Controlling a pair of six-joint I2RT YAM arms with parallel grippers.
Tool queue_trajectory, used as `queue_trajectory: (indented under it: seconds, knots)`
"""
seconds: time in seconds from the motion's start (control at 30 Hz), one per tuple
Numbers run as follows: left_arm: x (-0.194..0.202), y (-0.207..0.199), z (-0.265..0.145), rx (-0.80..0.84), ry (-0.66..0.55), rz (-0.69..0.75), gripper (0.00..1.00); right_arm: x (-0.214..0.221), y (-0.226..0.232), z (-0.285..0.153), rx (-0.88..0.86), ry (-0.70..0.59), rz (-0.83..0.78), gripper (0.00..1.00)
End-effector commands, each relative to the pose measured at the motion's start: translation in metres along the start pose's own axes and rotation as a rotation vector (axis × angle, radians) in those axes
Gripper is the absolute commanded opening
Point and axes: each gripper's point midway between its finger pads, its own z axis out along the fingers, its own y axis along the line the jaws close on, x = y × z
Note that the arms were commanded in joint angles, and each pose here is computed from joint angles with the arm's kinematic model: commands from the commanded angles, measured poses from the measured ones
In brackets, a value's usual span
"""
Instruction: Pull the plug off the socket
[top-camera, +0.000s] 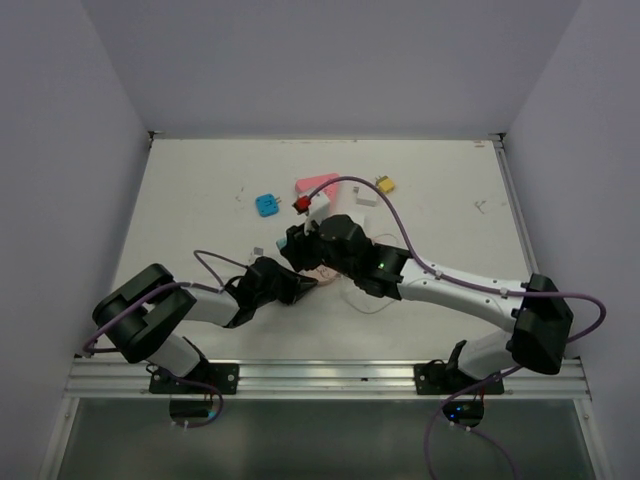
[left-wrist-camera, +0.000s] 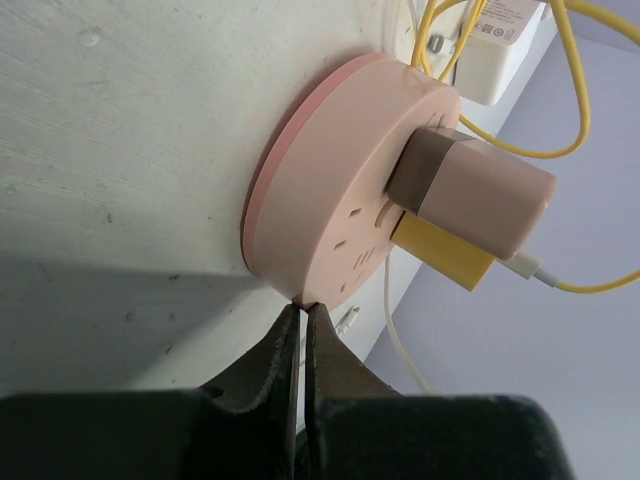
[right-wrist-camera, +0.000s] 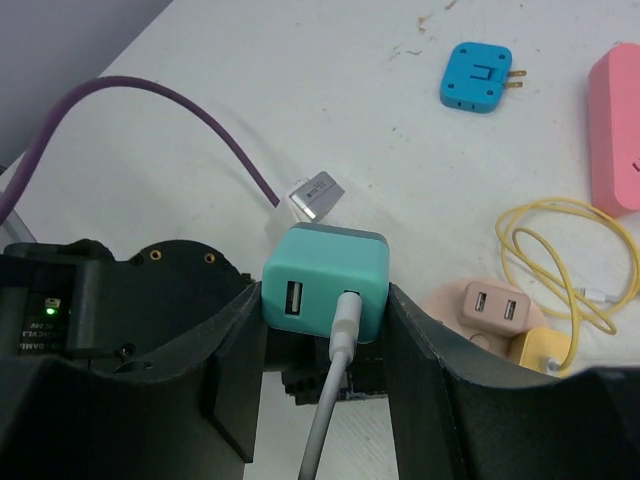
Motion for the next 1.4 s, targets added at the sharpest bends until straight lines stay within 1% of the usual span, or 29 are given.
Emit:
queue_trajectory:
  seconds: [0.0,0.1,0.13,0.17,0.2,0.23,0.37,0.5,0.6,0.67,0.73,0.77,0.83,0.87,0.9,0.93,1.0,1.03,1.1,1.13,1.2,1.23,1.3,1.33,1.37]
  knots:
    - [-0.030,0.129,-0.022,-0.457,-0.121,0.058,0.01,-0.007,-0.017,-0.013,0.057,-0.014,0.035,0.00]
    - [-0.031,0.130,-0.023,-0.453,-0.122,0.058,0.02,-0.003,-0.049,-0.027,0.133,0.007,0.084,0.00]
    - [-0.031,0.128,-0.024,-0.447,-0.122,0.059,0.02,-0.001,-0.068,-0.031,0.182,0.011,0.112,0.00]
    - [-0.032,0.128,-0.024,-0.446,-0.123,0.058,0.02,0.000,-0.079,-0.036,0.211,0.014,0.122,0.00]
    - [-0.032,0.129,-0.024,-0.449,-0.121,0.059,0.02,0.000,-0.091,-0.048,0.248,0.020,0.127,0.00]
    - [-0.032,0.128,-0.025,-0.448,-0.121,0.066,0.02,0.002,-0.112,-0.055,0.322,0.019,0.137,0.00]
    - [-0.032,0.126,-0.025,-0.443,-0.116,0.077,0.03,0.012,-0.160,-0.085,0.481,0.041,0.167,0.00]
    - [-0.034,0.124,-0.025,-0.454,-0.117,0.122,0.05,0.049,-0.213,-0.112,0.666,0.153,0.236,0.00]
    - [-0.034,0.120,-0.025,-0.446,-0.117,0.135,0.05,0.082,-0.236,-0.120,0.730,0.270,0.306,0.00]
    - [-0.034,0.118,-0.025,-0.439,-0.113,0.145,0.06,0.104,-0.242,-0.120,0.737,0.361,0.347,0.00]
    - [-0.033,0.115,-0.024,-0.438,-0.109,0.167,0.07,0.112,-0.253,-0.121,0.753,0.402,0.385,0.00]
    - [-0.034,0.115,-0.025,-0.442,-0.107,0.173,0.07,0.126,-0.256,-0.120,0.759,0.463,0.401,0.00]
    - [-0.035,0.115,-0.026,-0.451,-0.114,0.193,0.08,0.130,-0.261,-0.117,0.741,0.511,0.441,0.00]
    - [-0.036,0.115,-0.026,-0.452,-0.116,0.196,0.08,0.141,-0.263,-0.117,0.741,0.568,0.454,0.00]
    - [-0.037,0.114,-0.027,-0.450,-0.121,0.204,0.08,0.144,-0.267,-0.117,0.747,0.588,0.471,0.00]
    - [-0.038,0.113,-0.028,-0.450,-0.125,0.208,0.08,0.141,-0.270,-0.116,0.744,0.594,0.475,0.07]
    - [-0.040,0.112,-0.030,-0.448,-0.134,0.221,0.09,0.148,-0.274,-0.117,0.742,0.632,0.498,0.17]
    - [-0.040,0.112,-0.030,-0.448,-0.135,0.224,0.09,0.145,-0.273,-0.114,0.722,0.635,0.505,0.30]
    - [-0.041,0.112,-0.031,-0.450,-0.139,0.235,0.09,0.145,-0.274,-0.115,0.716,0.646,0.514,0.41]
    - [-0.042,0.111,-0.031,-0.449,-0.140,0.235,0.10,0.141,-0.275,-0.116,0.717,0.642,0.509,0.53]
    - [-0.042,0.110,-0.031,-0.444,-0.139,0.238,0.10,0.138,-0.274,-0.120,0.717,0.653,0.499,0.66]
    - [-0.041,0.110,-0.031,-0.443,-0.137,0.240,0.10,0.134,-0.274,-0.121,0.714,0.653,0.490,0.75]
    - [-0.041,0.110,-0.030,-0.440,-0.136,0.245,0.10,0.132,-0.270,-0.123,0.698,0.669,0.488,0.81]
    - [-0.040,0.110,-0.030,-0.442,-0.132,0.247,0.10,0.131,-0.269,-0.124,0.692,0.673,0.481,0.86]
    - [-0.041,0.110,-0.030,-0.442,-0.131,0.245,0.10,0.129,-0.268,-0.125,0.686,0.674,0.482,0.88]
